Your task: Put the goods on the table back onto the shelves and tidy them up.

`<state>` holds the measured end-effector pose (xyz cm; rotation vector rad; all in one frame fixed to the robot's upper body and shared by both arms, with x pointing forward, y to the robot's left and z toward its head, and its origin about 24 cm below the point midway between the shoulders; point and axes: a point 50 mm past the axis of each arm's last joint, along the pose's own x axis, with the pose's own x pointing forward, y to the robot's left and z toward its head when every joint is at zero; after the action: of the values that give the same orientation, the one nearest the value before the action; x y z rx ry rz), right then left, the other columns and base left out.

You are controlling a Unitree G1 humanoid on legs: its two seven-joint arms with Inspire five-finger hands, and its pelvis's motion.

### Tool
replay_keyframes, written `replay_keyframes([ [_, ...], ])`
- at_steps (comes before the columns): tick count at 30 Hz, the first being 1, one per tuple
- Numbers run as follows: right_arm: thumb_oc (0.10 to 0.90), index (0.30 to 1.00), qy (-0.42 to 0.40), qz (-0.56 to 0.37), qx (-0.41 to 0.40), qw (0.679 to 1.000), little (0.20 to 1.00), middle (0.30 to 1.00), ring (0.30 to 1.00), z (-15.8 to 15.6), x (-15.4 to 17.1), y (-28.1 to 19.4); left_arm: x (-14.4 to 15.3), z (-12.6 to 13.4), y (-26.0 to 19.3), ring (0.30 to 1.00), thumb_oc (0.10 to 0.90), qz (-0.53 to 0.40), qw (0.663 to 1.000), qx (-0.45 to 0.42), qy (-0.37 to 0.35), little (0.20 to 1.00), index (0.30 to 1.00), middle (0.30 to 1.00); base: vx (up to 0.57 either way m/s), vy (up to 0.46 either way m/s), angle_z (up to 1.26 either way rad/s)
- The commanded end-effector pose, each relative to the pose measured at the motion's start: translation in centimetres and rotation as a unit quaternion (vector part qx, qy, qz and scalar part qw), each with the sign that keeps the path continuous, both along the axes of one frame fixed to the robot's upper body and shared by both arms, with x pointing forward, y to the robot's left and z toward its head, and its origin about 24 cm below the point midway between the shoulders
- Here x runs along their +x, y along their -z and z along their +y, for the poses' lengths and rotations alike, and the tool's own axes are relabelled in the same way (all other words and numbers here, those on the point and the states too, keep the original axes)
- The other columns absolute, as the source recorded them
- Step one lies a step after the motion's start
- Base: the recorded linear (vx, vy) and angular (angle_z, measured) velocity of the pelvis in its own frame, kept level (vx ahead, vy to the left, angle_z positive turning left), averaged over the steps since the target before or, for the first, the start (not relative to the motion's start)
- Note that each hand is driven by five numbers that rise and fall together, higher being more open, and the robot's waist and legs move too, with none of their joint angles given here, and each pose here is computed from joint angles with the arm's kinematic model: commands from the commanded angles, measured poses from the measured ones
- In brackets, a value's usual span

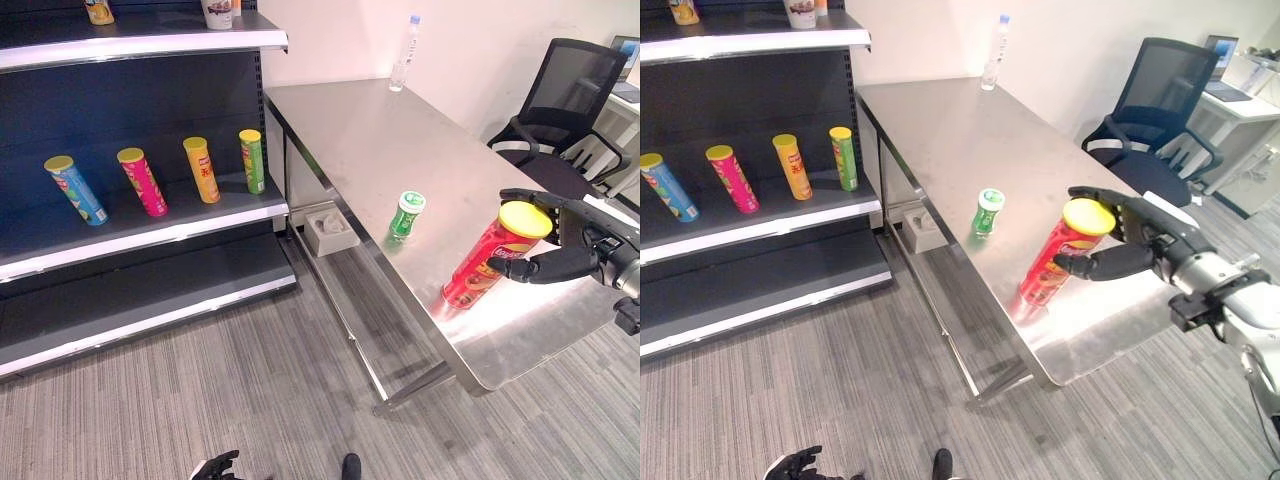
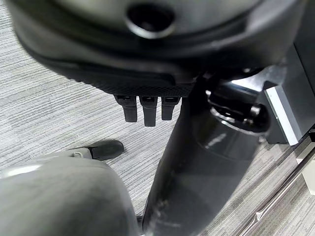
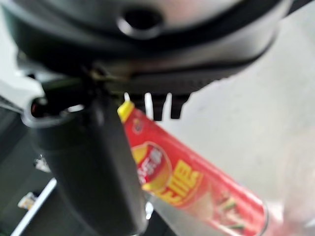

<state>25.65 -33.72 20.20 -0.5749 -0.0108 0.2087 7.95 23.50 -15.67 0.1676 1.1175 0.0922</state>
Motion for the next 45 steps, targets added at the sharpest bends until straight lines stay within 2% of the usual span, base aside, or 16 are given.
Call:
replay_keyframes([
  [1, 0.400, 0.300, 0.009, -0.083, -0.025, 0.996, 0.300, 0.300, 0.300, -0.4, 0.4, -4.3, 2.4, -0.1, -0.7, 0.900, 0.800, -0.045, 0.998, 0.002, 0.039, 0.900, 0.900, 0.900, 0.00, 0.000, 0.00],
  [37, 0.400, 0.300, 0.032, -0.103, 0.054, 0.993, 0.300, 0.300, 0.300, -0.3, 0.9, -2.2, 2.6, -0.1, -0.7, 0.900, 0.800, -0.042, 0.998, 0.004, 0.038, 0.900, 0.900, 0.900, 0.00, 0.000, 0.00],
  [45, 0.400, 0.300, 0.044, -0.147, 0.098, 0.983, 0.300, 0.300, 0.300, -0.2, 0.8, -2.3, 2.8, 0.1, -0.8, 0.900, 0.800, -0.045, 0.998, 0.007, 0.035, 0.900, 0.900, 0.900, 0.00, 0.000, 0.00],
])
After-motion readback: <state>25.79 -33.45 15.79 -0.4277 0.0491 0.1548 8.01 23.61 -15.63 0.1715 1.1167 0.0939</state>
